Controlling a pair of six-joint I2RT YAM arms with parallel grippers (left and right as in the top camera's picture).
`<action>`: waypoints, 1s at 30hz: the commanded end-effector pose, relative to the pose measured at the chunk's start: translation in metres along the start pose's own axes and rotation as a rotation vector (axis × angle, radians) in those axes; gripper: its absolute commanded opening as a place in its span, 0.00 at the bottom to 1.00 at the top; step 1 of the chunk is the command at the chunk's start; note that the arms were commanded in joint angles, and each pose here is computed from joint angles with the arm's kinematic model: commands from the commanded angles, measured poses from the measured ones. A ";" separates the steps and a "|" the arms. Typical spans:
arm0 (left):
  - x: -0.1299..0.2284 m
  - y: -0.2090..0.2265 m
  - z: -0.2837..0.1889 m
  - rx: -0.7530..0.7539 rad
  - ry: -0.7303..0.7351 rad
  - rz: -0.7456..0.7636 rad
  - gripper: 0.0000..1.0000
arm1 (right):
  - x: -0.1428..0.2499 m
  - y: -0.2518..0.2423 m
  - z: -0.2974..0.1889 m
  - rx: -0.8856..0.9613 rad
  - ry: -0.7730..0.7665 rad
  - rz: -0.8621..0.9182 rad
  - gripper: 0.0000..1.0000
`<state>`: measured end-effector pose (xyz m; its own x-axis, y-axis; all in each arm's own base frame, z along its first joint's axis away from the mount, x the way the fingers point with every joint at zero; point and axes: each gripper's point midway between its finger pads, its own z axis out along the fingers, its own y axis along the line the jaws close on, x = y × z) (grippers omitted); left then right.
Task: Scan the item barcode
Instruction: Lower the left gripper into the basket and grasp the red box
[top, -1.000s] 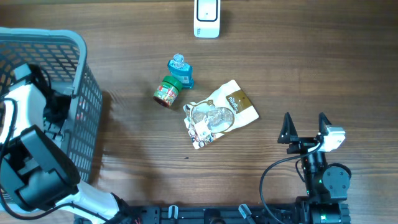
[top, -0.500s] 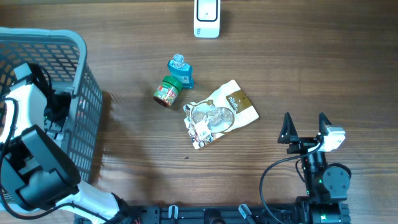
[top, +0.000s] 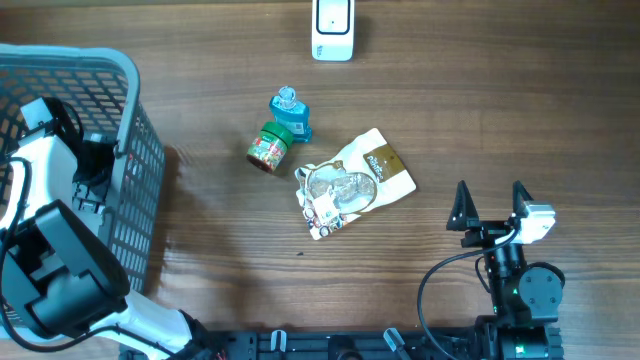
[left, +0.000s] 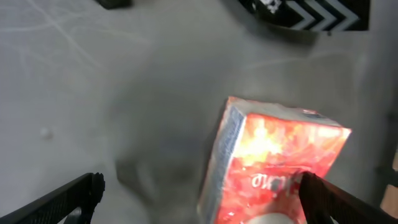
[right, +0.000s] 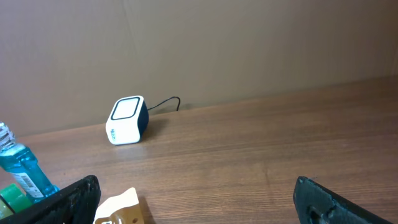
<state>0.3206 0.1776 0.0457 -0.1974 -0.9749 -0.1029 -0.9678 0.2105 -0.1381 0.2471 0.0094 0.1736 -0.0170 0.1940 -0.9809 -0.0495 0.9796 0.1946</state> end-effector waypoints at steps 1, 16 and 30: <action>0.003 -0.001 -0.019 0.030 -0.016 -0.016 1.00 | -0.001 0.003 0.000 -0.017 -0.004 -0.012 1.00; -0.005 -0.022 -0.041 0.095 -0.128 0.039 1.00 | -0.001 0.003 0.000 -0.017 -0.004 -0.012 1.00; -0.001 -0.022 0.001 -0.007 -0.128 0.080 1.00 | -0.001 0.003 0.000 -0.017 -0.004 -0.012 1.00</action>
<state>0.3494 0.1683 0.0572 -0.2491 -0.9419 -0.2254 -0.9421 0.2896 -0.1690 0.2471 0.0094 0.1736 -0.0170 0.1940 -0.9809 -0.0495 0.9796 0.1946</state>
